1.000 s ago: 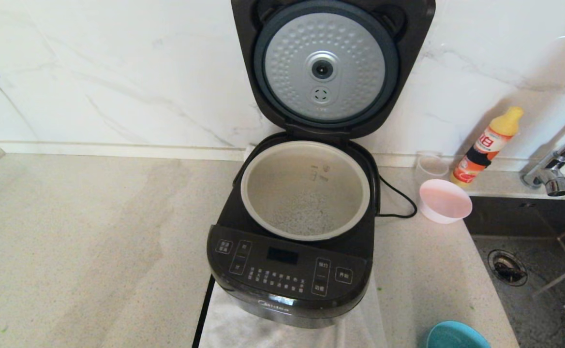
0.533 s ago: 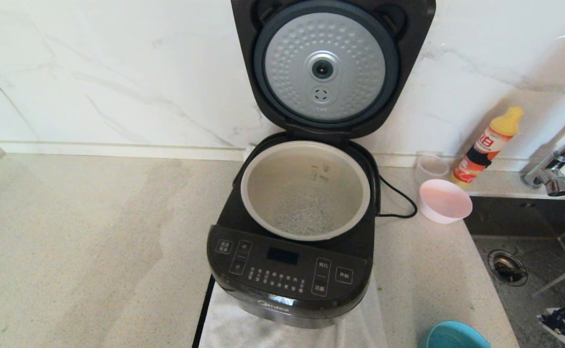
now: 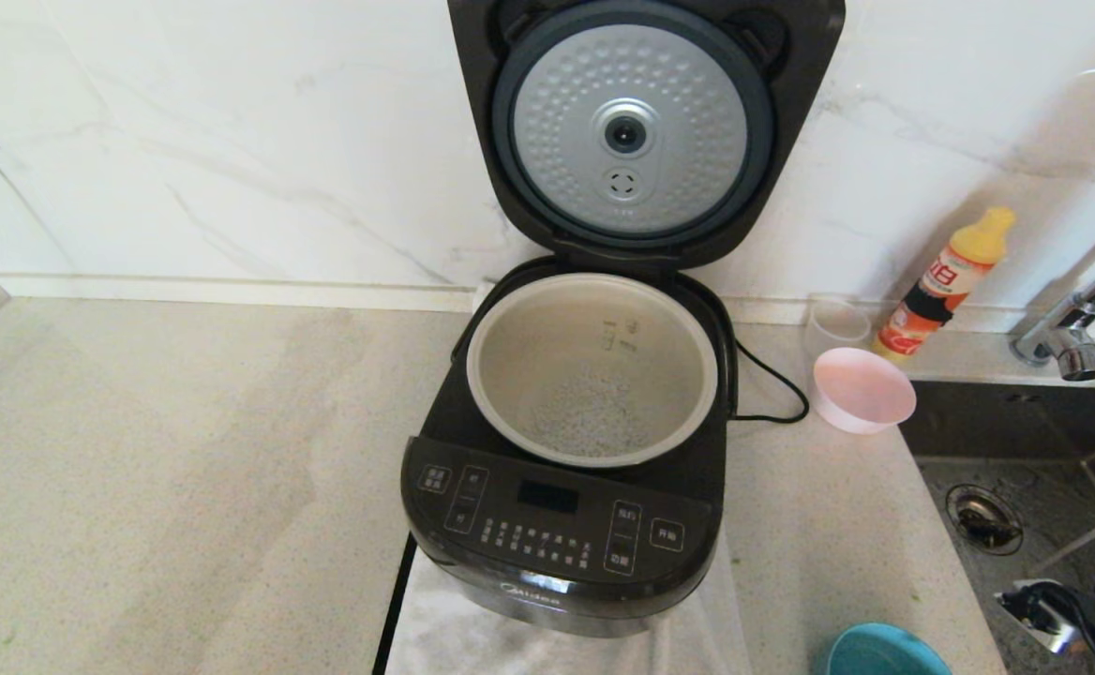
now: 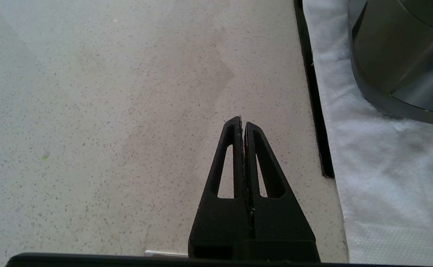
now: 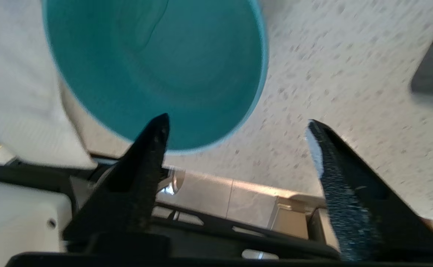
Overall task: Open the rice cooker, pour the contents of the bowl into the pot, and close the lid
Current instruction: Pick up the bowl on the table
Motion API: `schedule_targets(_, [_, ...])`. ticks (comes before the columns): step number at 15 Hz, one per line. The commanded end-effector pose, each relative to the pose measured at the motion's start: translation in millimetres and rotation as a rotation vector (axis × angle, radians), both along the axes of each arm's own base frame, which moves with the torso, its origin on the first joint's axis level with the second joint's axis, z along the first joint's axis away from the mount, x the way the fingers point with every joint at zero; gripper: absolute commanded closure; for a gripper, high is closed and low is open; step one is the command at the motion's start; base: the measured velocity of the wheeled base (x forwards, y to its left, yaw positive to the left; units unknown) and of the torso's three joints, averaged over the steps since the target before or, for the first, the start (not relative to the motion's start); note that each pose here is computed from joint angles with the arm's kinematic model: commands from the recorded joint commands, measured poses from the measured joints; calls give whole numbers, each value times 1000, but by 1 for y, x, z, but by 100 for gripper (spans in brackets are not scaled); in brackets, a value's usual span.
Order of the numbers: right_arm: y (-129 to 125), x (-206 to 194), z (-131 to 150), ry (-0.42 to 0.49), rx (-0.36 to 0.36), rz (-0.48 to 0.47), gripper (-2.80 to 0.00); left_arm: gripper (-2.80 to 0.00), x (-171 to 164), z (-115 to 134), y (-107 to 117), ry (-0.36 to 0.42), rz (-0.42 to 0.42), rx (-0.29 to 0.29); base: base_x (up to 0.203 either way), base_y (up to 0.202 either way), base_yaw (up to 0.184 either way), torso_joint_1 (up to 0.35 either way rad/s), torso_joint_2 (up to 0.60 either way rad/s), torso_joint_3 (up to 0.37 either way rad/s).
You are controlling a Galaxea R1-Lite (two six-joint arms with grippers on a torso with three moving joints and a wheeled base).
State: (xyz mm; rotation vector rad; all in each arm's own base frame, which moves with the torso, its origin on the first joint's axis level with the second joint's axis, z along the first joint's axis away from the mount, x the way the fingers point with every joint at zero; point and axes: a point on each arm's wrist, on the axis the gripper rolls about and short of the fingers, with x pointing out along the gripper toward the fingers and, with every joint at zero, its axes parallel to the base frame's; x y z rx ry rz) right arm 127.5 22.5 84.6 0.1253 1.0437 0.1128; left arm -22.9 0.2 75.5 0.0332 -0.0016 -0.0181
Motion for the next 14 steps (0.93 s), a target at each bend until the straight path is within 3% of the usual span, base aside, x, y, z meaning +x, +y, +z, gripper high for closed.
schedule_targets(1, [0, 6, 0, -2, -19, -11, -280, 0, 0, 0, 0, 2, 0, 1, 0, 0, 0, 0, 0, 0])
schedule_targets(8, [0, 9, 2, -30, -104, -36, -280, 0, 0, 0, 0, 2, 0, 1, 0, 0, 0, 0, 0, 0])
schedule_targets(14, [1, -1, -10, 29, -135, 26, -280, 0, 0, 0, 0, 3, 0, 1, 0, 0, 0, 0, 0, 0])
